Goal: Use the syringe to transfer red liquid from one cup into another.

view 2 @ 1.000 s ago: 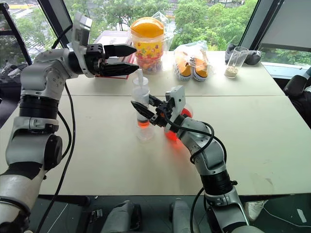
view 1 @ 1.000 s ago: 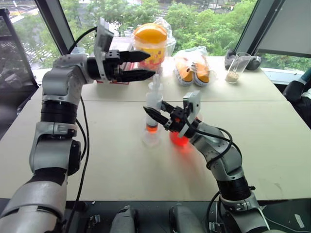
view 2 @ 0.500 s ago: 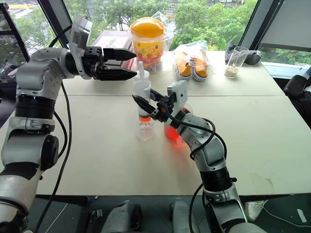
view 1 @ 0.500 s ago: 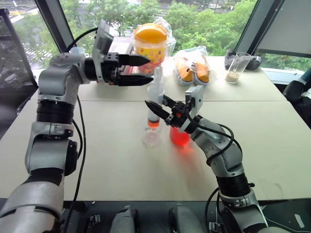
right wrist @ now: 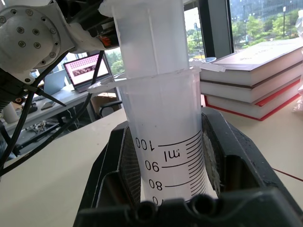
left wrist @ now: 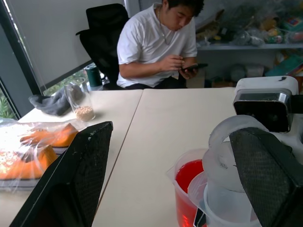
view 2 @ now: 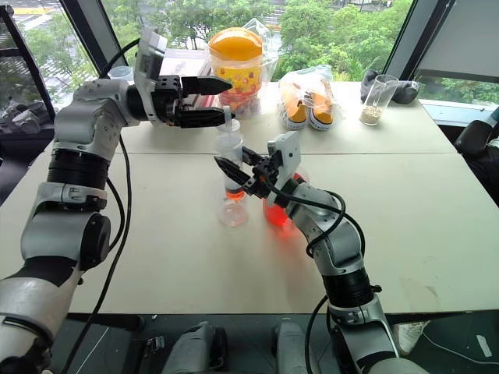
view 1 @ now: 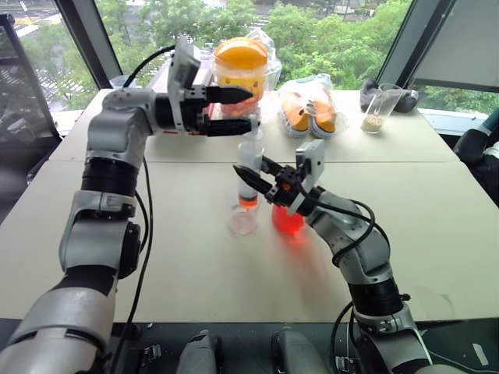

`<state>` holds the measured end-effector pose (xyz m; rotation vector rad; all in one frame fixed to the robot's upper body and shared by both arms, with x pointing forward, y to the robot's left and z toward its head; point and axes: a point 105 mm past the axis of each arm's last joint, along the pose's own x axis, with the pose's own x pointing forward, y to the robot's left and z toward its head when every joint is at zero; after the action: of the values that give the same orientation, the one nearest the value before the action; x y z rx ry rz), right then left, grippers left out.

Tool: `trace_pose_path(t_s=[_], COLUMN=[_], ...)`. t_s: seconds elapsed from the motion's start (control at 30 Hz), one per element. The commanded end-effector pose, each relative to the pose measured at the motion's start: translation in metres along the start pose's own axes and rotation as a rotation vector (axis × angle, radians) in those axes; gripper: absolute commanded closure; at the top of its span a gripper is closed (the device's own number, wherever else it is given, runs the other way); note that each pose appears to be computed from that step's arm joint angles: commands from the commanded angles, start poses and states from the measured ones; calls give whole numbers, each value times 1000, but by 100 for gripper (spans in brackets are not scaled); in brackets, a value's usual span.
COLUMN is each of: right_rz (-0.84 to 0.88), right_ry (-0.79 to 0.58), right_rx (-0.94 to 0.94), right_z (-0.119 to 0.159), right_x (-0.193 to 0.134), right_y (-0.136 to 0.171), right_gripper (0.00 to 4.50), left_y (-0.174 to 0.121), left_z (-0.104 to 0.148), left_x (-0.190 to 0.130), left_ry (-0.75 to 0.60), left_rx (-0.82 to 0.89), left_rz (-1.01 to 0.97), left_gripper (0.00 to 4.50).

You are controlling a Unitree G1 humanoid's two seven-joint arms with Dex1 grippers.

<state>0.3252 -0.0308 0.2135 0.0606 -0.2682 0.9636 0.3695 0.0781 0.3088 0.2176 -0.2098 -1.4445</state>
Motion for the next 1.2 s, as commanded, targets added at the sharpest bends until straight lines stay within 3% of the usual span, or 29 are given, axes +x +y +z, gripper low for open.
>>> trace_pose_path(t_s=[0.03,0.17,0.2,0.93,1.2], right_rz=[59,58,58,31,30], right_ry=[-87,-88,-89,-177,-194], right_rx=[-54,-54,-54,-88,-89], right_z=[26,27,27,64,71], right_x=[5,5,5,8,10], right_y=[14,14,14,4,2], right_gripper=[307,307,307,307,307], left_y=[-8,-19,-21,-39,-38], left_z=[1,-5,-7,-45,-47], left_x=[8,8,8,1,-5], left_ry=[18,48,58,153,169], left_rx=[5,-12,-15,-80,-77], left_rz=[-61,-125,-132,-142,-114], left_gripper=[238,429,447,447,447])
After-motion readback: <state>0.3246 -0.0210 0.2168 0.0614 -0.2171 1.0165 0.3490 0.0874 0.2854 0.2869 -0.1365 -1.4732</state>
